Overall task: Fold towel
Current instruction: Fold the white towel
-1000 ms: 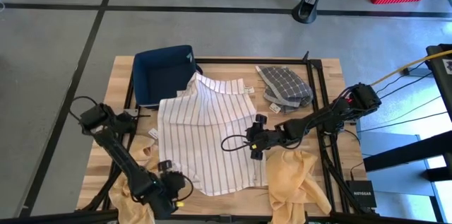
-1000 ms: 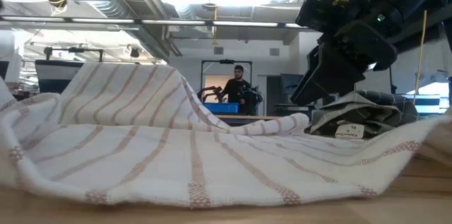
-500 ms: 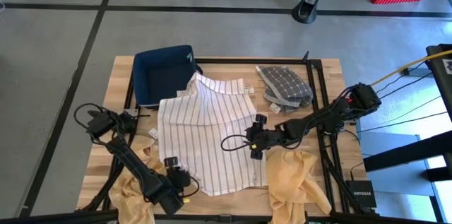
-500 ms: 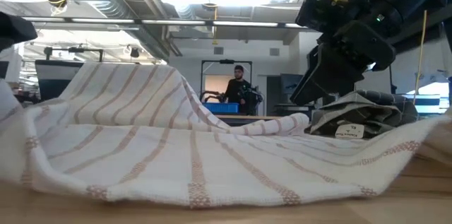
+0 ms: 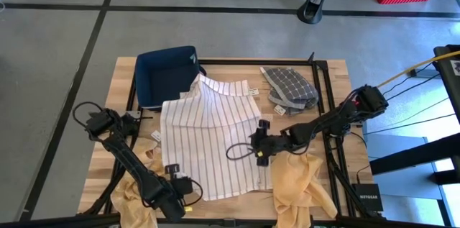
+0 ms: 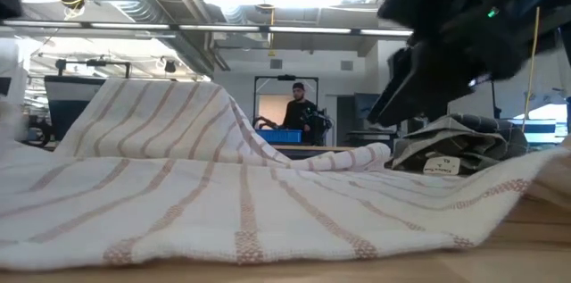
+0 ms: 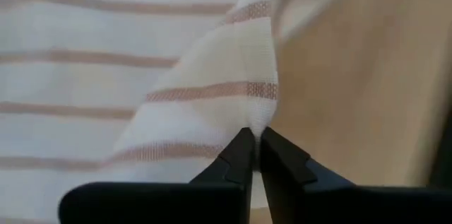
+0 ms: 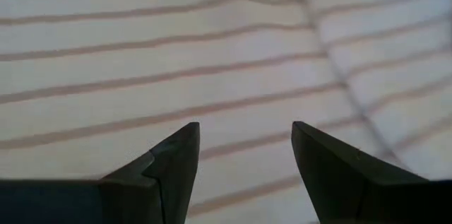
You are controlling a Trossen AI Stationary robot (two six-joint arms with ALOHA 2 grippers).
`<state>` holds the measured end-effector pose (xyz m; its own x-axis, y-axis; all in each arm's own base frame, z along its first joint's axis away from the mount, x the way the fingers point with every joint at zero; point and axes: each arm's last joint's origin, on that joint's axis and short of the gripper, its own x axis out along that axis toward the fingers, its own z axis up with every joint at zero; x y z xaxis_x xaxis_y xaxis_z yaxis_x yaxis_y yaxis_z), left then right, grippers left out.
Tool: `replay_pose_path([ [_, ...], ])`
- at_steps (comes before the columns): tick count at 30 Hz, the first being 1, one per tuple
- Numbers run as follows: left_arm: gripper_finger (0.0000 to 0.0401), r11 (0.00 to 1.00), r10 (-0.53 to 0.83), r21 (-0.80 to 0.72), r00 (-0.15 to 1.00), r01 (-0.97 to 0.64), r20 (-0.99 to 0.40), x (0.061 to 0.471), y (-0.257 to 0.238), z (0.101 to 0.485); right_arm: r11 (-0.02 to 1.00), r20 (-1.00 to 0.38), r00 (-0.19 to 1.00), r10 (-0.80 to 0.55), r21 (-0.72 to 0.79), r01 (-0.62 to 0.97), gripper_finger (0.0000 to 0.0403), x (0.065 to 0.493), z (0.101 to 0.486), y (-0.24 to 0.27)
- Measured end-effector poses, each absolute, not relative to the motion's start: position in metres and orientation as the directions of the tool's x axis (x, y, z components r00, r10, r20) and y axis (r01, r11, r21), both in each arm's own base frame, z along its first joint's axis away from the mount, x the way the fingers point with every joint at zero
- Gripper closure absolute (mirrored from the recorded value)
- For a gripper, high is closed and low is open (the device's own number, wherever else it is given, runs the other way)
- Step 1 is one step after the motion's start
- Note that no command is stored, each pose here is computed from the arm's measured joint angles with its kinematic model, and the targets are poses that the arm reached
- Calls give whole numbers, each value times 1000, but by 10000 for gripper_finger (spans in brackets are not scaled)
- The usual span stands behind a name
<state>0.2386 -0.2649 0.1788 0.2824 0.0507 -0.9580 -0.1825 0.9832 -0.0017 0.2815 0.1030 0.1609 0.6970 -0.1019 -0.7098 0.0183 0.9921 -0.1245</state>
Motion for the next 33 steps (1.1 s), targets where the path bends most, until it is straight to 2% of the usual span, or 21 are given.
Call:
replay_pose_path([
  [4, 394, 966, -86, -136, 225, -218, -971, 233, -273, 193, 994, -709, 703, 54, -33, -109, 176, 284, 178, 127],
  [7, 396, 953, -146, -185, 174, -239, -974, 225, -280, 192, 978, -747, 641, 175, 57, -201, 176, 280, 188, 147],
  [10, 391, 942, -176, -213, 162, -258, -971, 216, -287, 189, 967, -786, 573, 232, 121, -226, 176, 270, 192, 162],
  [18, 397, 927, -178, -215, 145, -308, -973, 197, -296, 180, 963, -830, 495, 255, 170, -211, 176, 257, 175, 185],
  [22, 385, 924, -167, -204, 138, -323, -976, 197, -294, 176, 962, -856, 449, 254, 174, -212, 176, 261, 159, 187],
  [27, 343, 912, -174, -201, 105, -358, -979, 198, -291, 175, 964, -882, 403, 243, 175, -198, 176, 263, 154, 182],
  [31, 298, 880, -285, -259, -8, -398, -958, 210, -285, 181, 967, -902, 372, 222, 153, -205, 176, 265, 174, 179],
  [33, 282, 862, -347, -308, -25, -403, -938, 217, -282, 192, 971, -910, 369, 187, 114, -210, 176, 266, 189, 176],
])
